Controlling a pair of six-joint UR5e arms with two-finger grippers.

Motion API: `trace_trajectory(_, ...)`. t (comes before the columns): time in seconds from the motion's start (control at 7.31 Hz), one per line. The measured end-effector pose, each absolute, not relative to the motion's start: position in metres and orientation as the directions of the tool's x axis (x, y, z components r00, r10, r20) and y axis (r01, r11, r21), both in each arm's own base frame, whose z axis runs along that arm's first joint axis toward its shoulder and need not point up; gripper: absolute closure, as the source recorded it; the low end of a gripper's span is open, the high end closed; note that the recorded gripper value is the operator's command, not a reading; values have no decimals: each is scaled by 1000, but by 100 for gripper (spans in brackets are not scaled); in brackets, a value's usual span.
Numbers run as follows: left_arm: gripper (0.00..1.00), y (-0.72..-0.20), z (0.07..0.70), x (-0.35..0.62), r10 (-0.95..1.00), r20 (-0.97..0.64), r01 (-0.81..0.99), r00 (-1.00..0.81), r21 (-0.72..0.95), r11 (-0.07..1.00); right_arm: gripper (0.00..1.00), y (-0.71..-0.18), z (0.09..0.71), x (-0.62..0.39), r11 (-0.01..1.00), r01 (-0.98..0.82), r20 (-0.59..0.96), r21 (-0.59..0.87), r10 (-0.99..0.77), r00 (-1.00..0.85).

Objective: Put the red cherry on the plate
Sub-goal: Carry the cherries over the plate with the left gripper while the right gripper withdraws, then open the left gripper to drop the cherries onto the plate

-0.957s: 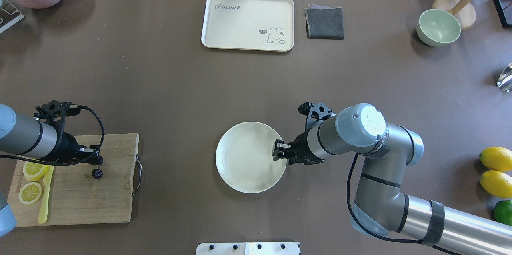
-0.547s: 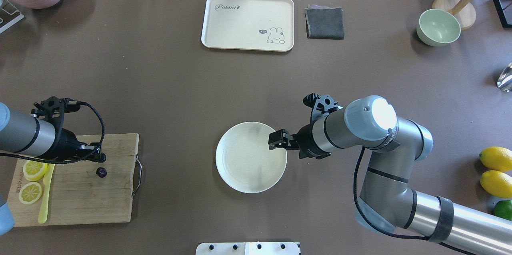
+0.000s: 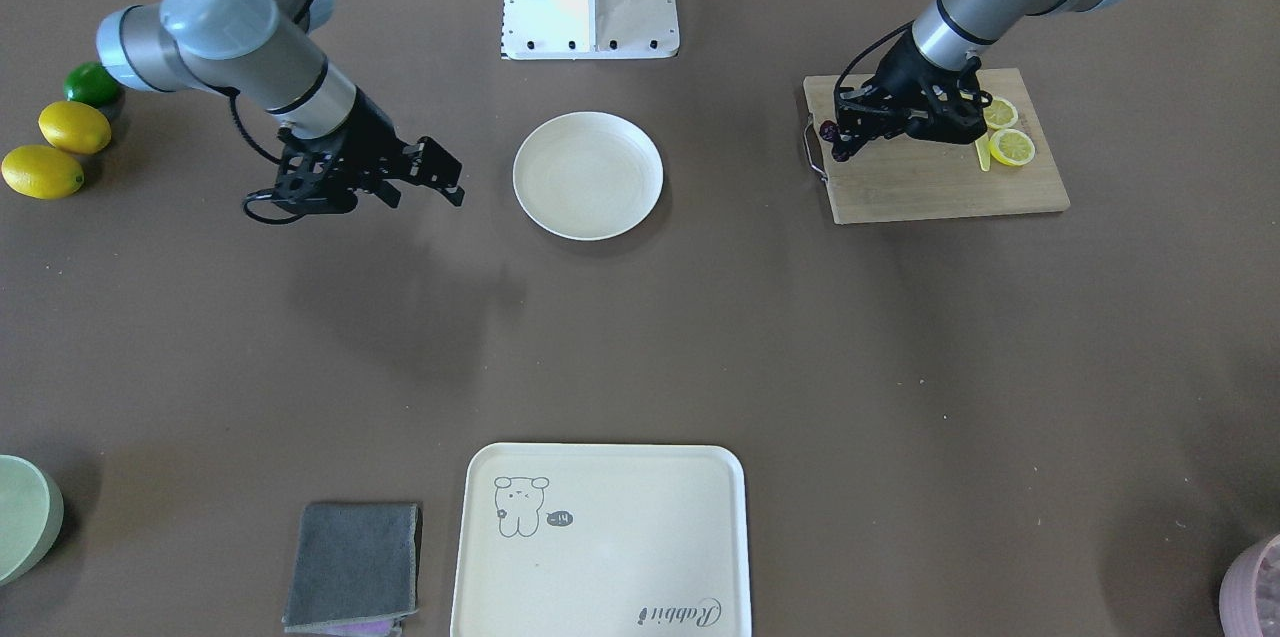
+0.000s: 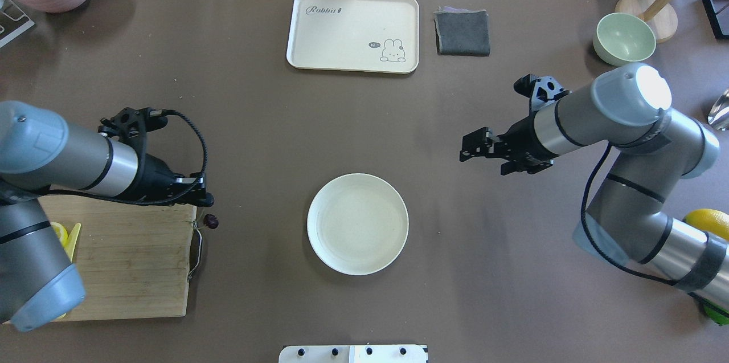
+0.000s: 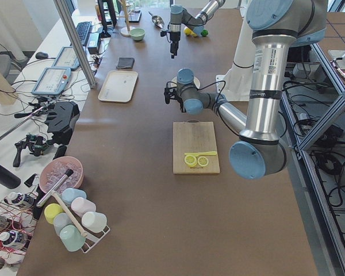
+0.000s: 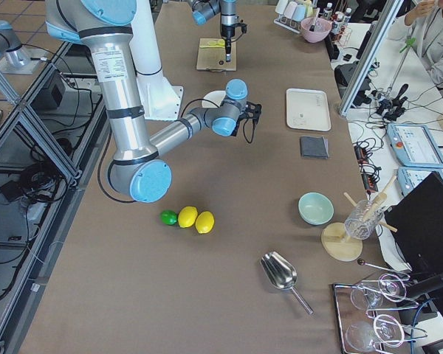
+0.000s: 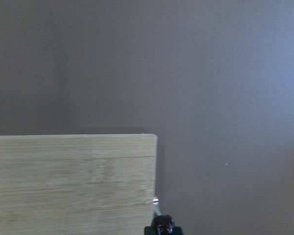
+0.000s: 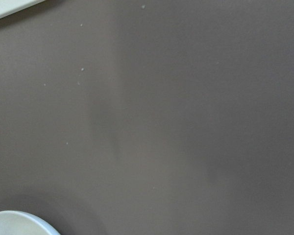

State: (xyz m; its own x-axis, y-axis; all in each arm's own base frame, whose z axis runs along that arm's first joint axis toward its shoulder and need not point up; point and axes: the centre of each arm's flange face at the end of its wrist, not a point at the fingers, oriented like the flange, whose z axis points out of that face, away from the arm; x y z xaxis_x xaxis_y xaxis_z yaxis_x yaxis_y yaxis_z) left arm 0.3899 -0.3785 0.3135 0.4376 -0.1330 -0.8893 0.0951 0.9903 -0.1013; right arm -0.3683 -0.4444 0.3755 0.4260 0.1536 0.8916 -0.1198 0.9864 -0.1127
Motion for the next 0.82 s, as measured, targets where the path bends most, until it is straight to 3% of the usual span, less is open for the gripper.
trace_trajectory(0.41,85,-374,205,496,-218,-873,145,436,-171,974,1,-464,452,-269,997,-81,869,-11,50,492)
trace_trajectory(0.82,84,-346,185,567,-228,-860,175,456,-165,971,1,-459,507,-213,997,-68,836,43,1,549)
